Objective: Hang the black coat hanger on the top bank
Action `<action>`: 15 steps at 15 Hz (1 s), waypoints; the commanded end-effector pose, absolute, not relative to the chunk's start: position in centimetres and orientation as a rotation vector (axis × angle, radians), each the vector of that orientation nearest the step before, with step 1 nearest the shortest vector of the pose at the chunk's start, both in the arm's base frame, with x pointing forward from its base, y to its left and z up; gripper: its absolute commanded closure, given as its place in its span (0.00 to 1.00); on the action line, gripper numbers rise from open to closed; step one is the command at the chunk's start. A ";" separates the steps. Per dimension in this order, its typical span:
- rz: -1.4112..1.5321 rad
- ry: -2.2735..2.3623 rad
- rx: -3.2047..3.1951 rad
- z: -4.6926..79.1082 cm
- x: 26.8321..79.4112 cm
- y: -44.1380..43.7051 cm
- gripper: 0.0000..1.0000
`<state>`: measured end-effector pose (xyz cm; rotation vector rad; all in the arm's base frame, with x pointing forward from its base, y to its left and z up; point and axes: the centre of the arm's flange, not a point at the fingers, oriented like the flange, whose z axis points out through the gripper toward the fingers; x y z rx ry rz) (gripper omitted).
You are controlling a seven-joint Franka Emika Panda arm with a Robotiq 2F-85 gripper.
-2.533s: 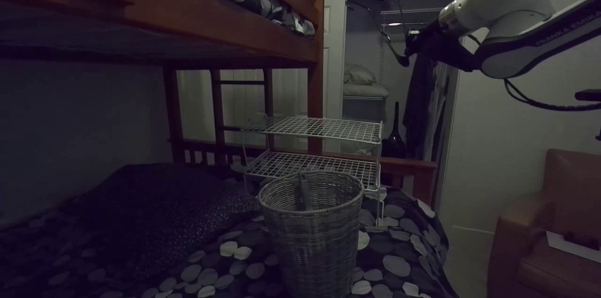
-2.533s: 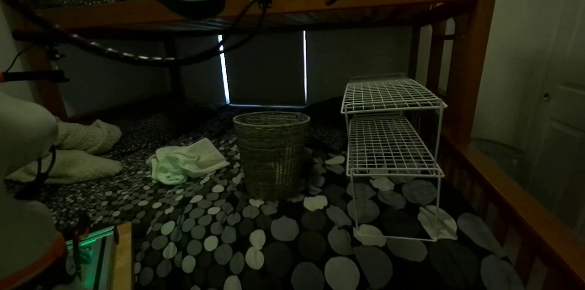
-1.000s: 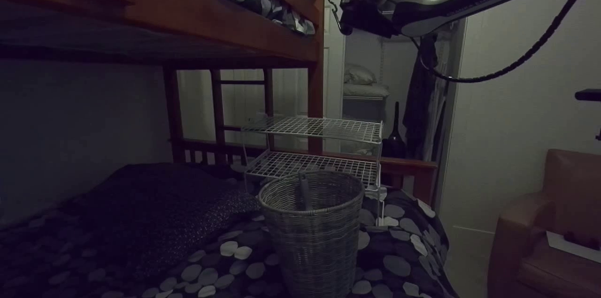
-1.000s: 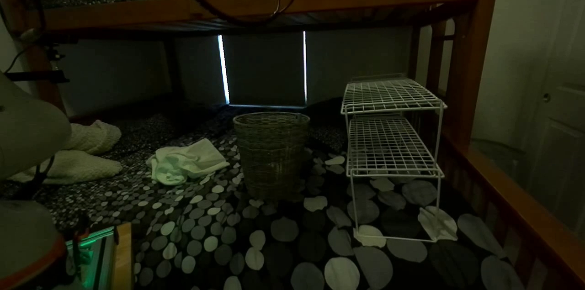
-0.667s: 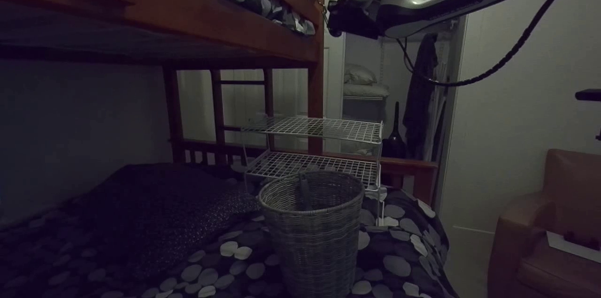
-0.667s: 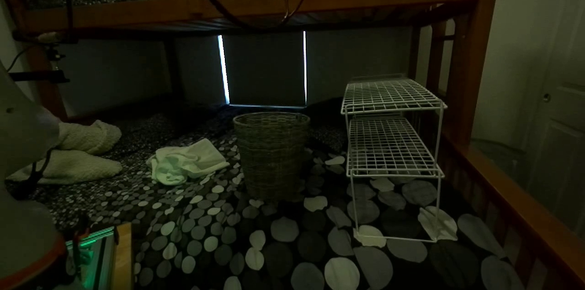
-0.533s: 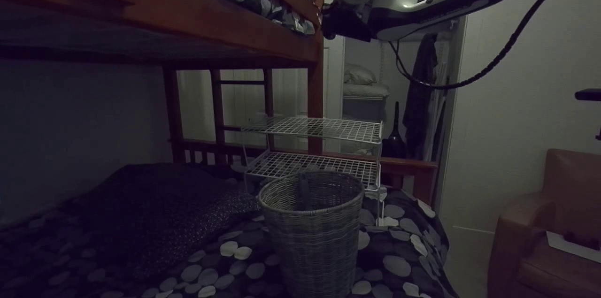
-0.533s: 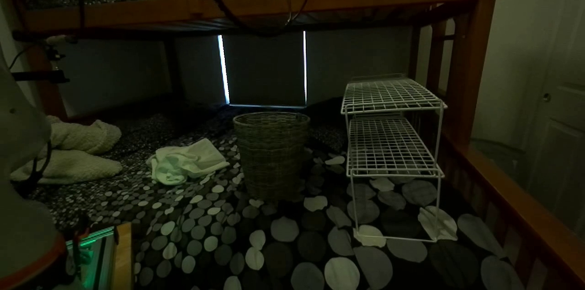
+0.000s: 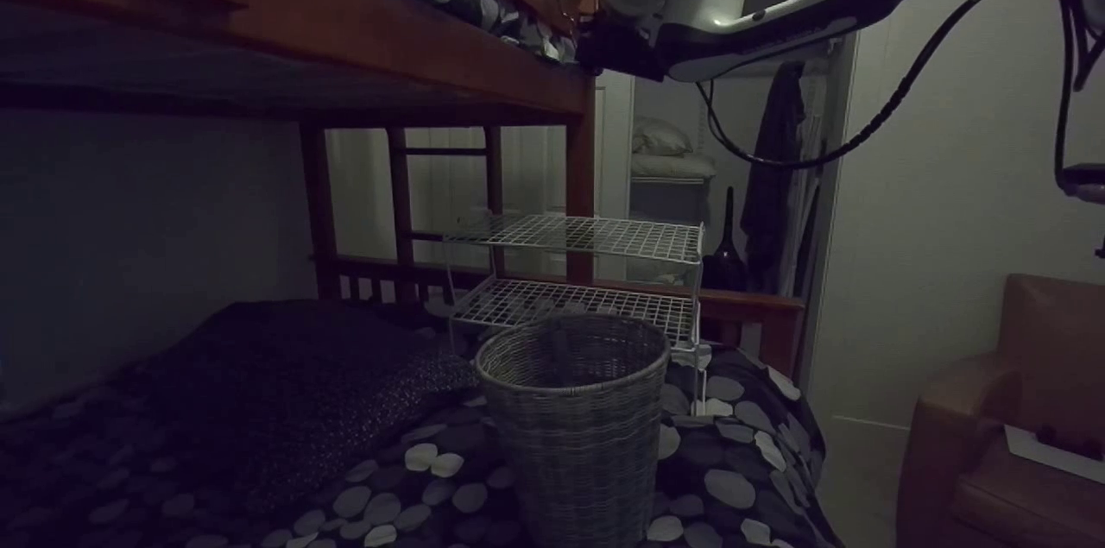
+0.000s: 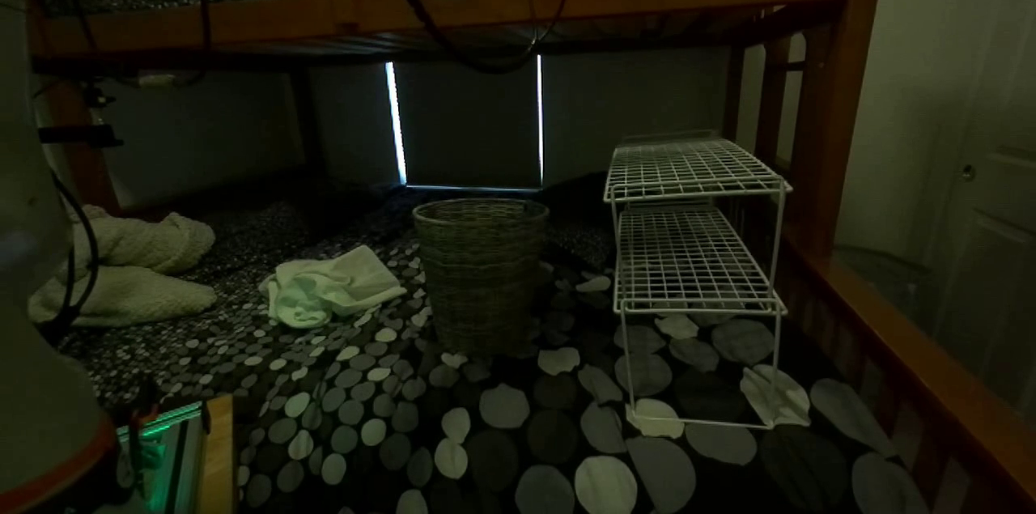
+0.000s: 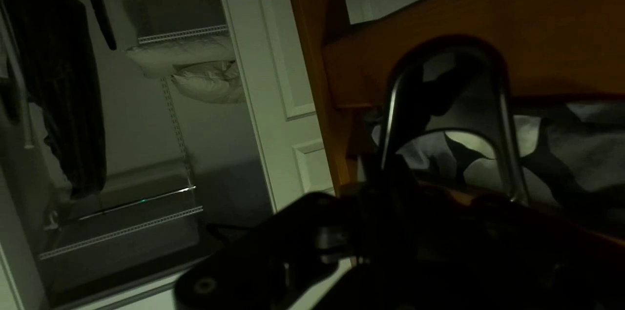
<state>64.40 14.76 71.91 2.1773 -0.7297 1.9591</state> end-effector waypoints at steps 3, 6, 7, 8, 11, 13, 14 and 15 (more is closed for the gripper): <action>1.878 -0.745 2.188 68.9 62.7 11.6 0.67; 1.851 -0.740 2.202 68.1 61.7 10.5 0.53; 1.851 -0.737 2.207 68.1 61.5 10.4 0.45; 1.845 -0.734 2.217 68.0 61.1 10.3 0.36; 1.827 -0.751 2.251 68.2 59.9 10.2 0.14; 1.892 -0.815 2.234 69.1 58.5 10.2 0.01; 1.976 -0.753 2.341 69.8 57.5 10.4 0.00; 2.017 -0.728 2.378 70.2 57.0 10.6 0.00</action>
